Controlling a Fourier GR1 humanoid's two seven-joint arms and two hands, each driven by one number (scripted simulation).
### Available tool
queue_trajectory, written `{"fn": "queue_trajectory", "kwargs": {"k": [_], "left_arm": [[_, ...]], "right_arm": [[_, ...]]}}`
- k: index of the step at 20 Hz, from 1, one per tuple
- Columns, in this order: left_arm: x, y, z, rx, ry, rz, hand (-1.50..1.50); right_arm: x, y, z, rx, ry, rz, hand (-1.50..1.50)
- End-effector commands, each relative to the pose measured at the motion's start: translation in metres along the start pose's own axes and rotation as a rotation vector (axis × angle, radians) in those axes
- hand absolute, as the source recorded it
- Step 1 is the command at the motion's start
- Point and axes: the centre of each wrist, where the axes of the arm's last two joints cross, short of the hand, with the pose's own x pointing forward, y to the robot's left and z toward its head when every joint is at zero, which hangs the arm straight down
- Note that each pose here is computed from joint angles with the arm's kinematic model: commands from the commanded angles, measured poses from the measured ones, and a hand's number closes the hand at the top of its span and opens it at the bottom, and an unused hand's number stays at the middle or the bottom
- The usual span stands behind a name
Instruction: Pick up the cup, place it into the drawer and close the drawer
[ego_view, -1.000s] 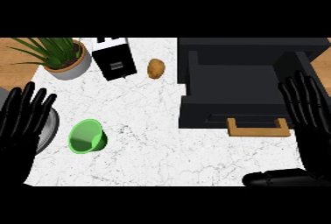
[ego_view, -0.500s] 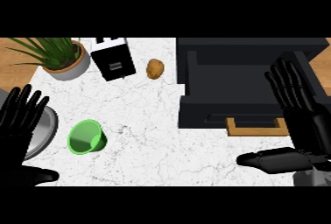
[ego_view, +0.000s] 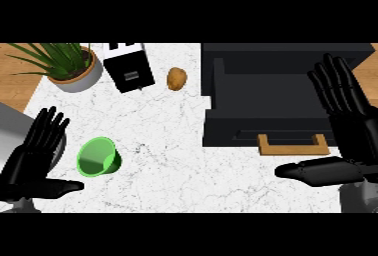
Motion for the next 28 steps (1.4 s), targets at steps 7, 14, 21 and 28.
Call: {"fn": "queue_trajectory", "kwargs": {"k": [7, 14, 21, 28], "left_arm": [[-0.064, 0.035, 0.020, 0.047, 0.079, -0.030, -1.50], [-0.109, 0.050, 0.024, 0.084, 0.106, -0.062, -1.50], [-0.132, 0.044, 0.023, 0.081, 0.069, -0.069, -1.50], [-0.150, 0.023, 0.036, 0.082, 0.032, -0.064, -1.50]], "right_arm": [[-0.009, -0.001, -0.004, -0.009, -0.003, 0.019, -1.50], [0.014, 0.000, -0.016, -0.005, -0.018, 0.010, -1.50], [-0.006, -0.013, -0.017, 0.004, 0.007, -0.002, -1.50], [-0.004, -0.013, -0.031, 0.008, -0.016, 0.000, -1.50]]}}
